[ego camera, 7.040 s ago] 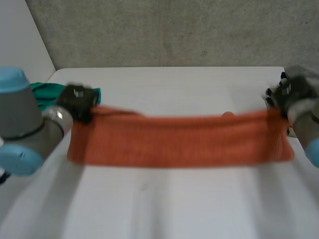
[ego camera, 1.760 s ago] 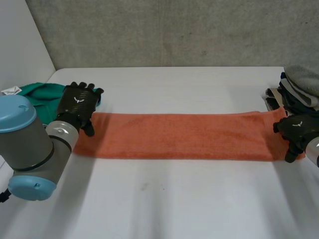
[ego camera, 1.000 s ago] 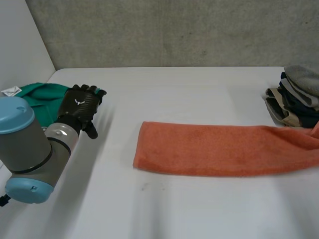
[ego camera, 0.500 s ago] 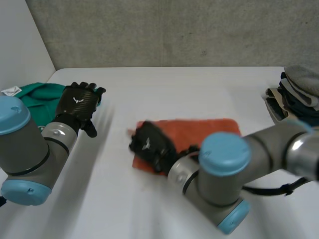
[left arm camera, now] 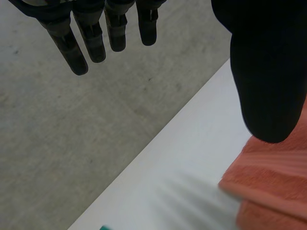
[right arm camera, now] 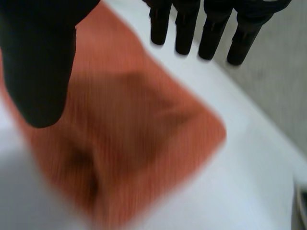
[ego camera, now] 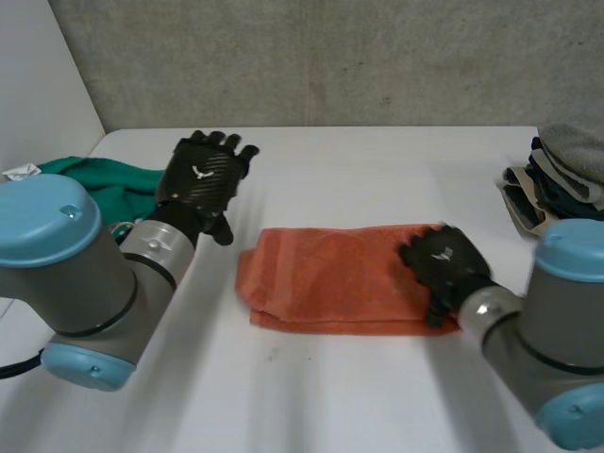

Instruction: Fold the laundry.

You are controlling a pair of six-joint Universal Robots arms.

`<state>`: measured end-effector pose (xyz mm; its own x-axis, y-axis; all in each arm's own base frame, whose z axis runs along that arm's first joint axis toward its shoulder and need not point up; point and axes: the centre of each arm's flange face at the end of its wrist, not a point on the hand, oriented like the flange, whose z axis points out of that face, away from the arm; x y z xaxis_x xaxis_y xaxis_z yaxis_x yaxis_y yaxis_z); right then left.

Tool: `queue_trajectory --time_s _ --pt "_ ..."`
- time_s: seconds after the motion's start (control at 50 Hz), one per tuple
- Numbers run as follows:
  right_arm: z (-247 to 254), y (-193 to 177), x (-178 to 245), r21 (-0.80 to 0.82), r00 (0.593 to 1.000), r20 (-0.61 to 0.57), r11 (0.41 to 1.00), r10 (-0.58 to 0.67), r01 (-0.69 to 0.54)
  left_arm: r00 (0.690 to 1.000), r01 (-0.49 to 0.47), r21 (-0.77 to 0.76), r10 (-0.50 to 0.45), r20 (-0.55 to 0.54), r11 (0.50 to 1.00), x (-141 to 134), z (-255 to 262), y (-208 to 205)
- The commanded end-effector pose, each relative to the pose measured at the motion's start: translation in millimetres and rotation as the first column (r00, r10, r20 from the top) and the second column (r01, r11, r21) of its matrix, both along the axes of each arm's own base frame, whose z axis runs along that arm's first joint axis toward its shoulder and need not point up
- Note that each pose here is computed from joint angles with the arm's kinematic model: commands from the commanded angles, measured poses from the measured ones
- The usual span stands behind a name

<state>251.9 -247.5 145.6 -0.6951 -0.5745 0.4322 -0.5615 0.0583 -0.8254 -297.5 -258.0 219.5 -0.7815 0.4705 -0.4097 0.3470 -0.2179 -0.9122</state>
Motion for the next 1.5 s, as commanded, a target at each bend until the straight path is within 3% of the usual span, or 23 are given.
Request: queue_trajectory --time_s 0.02,0.1,0.18,0.28,0.3,0.36,0.38,0.48,0.52,0.58,0.6,0.66,0.72,0.8,0.96,1.1,1.18,1.34,1.5 --pt "-23.3 -22.2 -47.9 0.038 0.983 -0.14 0.991 -0.121 0.128 0.999 0.038 0.006 -0.038 0.003 0.999 -10.8 -3.3 9.7" --pt "-14.0 -41.2 -57.1 -0.088 0.965 -0.194 0.983 -0.178 0.163 0.999 0.036 0.01 -0.036 0.006 0.999 -10.8 -4.4 10.9" --pt "14.1 -45.1 -40.5 -0.241 0.968 -0.194 0.964 -0.158 0.109 0.999 0.033 0.005 -0.033 0.003 0.999 -9.5 -1.5 12.6" --pt "45.0 -6.6 32.1 -0.384 0.984 -0.152 0.912 0.095 -0.147 1.0 0.023 -0.006 -0.023 -0.003 1.0 -5.8 5.6 13.5" --pt "45.3 11.3 55.5 -0.406 0.971 -0.134 0.882 0.199 -0.237 1.0 0.021 -0.008 -0.021 -0.005 1.0 -5.3 6.7 13.2" --pt "31.9 36.4 83.0 -0.404 0.931 -0.126 0.84 0.342 -0.363 1.0 0.015 -0.006 -0.015 -0.006 1.0 -3.7 7.1 12.4" --pt "17.6 52.5 97.2 -0.378 0.894 -0.128 0.812 0.429 -0.444 1.0 0.012 -0.004 -0.012 -0.006 1.0 -2.8 6.7 11.6" --pt "-12.5 75.3 112.7 -0.297 0.826 -0.132 0.773 0.548 -0.56 0.999 0.008 0.012 -0.007 -0.032 1.0 -1.4 6.7 9.9" --pt "-14.2 74.8 112.4 -0.284 0.829 -0.13 0.781 0.544 -0.557 0.998 0.01 0.016 -0.009 -0.06 1.0 -2.8 9.7 8.6" --pt "-12.5 68.4 107.8 -0.25 0.872 -0.08 0.837 0.483 -0.486 0.994 0.016 0.017 -0.014 -0.108 1.0 -5.6 16.9 6.0" --pt "-6.4 60.5 103.1 -0.232 0.907 -0.016 0.881 0.42 -0.412 0.993 0.019 0.017 -0.017 -0.121 1.0 -7.4 18.4 5.2" --pt "26.4 37.4 85.9 -0.229 0.944 0.143 0.938 0.297 -0.26 0.983 0.033 0.024 -0.029 -0.179 0.999 -13.9 26.7 1.2" --pt "68.4 1.3 42.7 -0.128 0.905 0.414 0.99 0.101 -0.052 0.974 0.075 0.078 -0.056 -0.221 0.994 -28.0 23.1 3.4" --pt "65.6 -14.6 19.5 0.069 0.849 0.527 0.998 -0.026 -0.012 0.963 0.157 0.14 -0.12 -0.242 0.978 -55.7 18.0 16.0" --pt "42.6 -25.9 17.2 0.238 0.864 0.497 0.97 -0.078 -0.049 0.97 0.215 0.282 -0.17 -0.176 0.935 -94.3 -29.4 31.8" --pt "6.2 -39.4 27.0 0.353 0.91 0.403 0.934 -0.094 -0.059 0.999 0.033 0.369 -0.024 -0.029 0.929 -81.9 -73.9 30.2" --pt "-16.7 -34.7 40.6 0.383 0.943 0.33 0.919 -0.047 -0.089 0.996 -0.008 0.388 -0.027 0.084 0.922 -73.2 -87.3 35.8" --pt "-25.2 -32.8 40.4 0.302 0.986 0.162 0.95 0.033 -0.081 0.973 -0.028 0.38 -0.062 0.223 0.925 -61.9 -95.9 42.8" --pt "17.6 -31.9 34.7 0.121 0.988 0.156 0.992 0.009 -0.028 0.985 0.006 0.315 -0.059 0.161 0.949 -62.2 -56.0 41.7"
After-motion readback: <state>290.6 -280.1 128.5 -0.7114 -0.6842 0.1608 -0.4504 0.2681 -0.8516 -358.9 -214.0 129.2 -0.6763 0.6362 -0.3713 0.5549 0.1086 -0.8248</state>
